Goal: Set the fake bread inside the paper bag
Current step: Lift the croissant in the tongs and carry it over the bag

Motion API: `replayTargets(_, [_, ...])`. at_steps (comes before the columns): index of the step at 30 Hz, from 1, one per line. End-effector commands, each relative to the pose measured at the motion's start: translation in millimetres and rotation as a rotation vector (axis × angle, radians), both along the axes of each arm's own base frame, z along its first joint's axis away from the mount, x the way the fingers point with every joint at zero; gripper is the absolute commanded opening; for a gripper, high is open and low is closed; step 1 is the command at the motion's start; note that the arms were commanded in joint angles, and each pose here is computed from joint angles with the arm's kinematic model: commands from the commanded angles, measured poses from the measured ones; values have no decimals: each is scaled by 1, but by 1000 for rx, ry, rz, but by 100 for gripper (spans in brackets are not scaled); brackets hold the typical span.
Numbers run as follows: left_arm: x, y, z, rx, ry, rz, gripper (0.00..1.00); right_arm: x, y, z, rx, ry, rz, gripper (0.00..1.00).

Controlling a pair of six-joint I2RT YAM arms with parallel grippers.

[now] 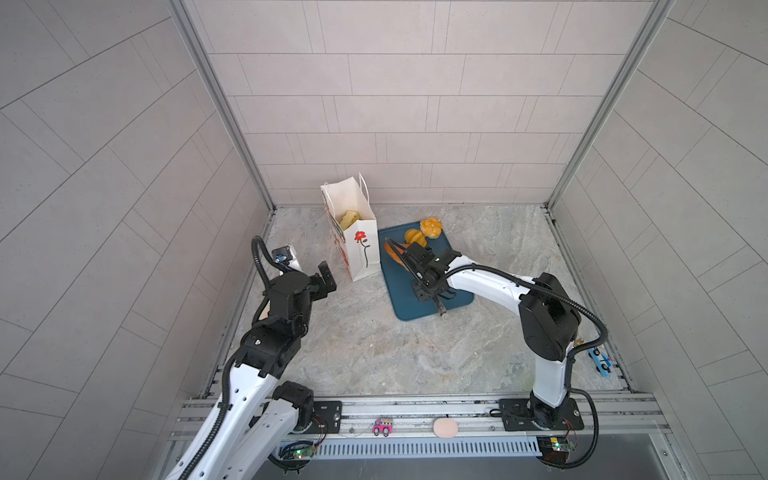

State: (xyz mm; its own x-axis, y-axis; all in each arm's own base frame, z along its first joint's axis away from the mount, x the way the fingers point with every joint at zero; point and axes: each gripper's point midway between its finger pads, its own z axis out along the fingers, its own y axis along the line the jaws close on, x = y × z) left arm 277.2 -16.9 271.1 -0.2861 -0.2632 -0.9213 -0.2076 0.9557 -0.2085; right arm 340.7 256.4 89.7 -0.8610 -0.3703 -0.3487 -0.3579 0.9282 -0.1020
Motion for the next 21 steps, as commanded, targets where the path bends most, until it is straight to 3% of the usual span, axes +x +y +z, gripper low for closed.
replayTargets(1, [0, 2, 9, -25, -34, 14, 100, 5, 6, 37, 95, -81, 3, 12])
replayTargets(21, [8, -5, 16, -50, -49, -9, 100, -9, -13, 144, 282, -285, -4, 12])
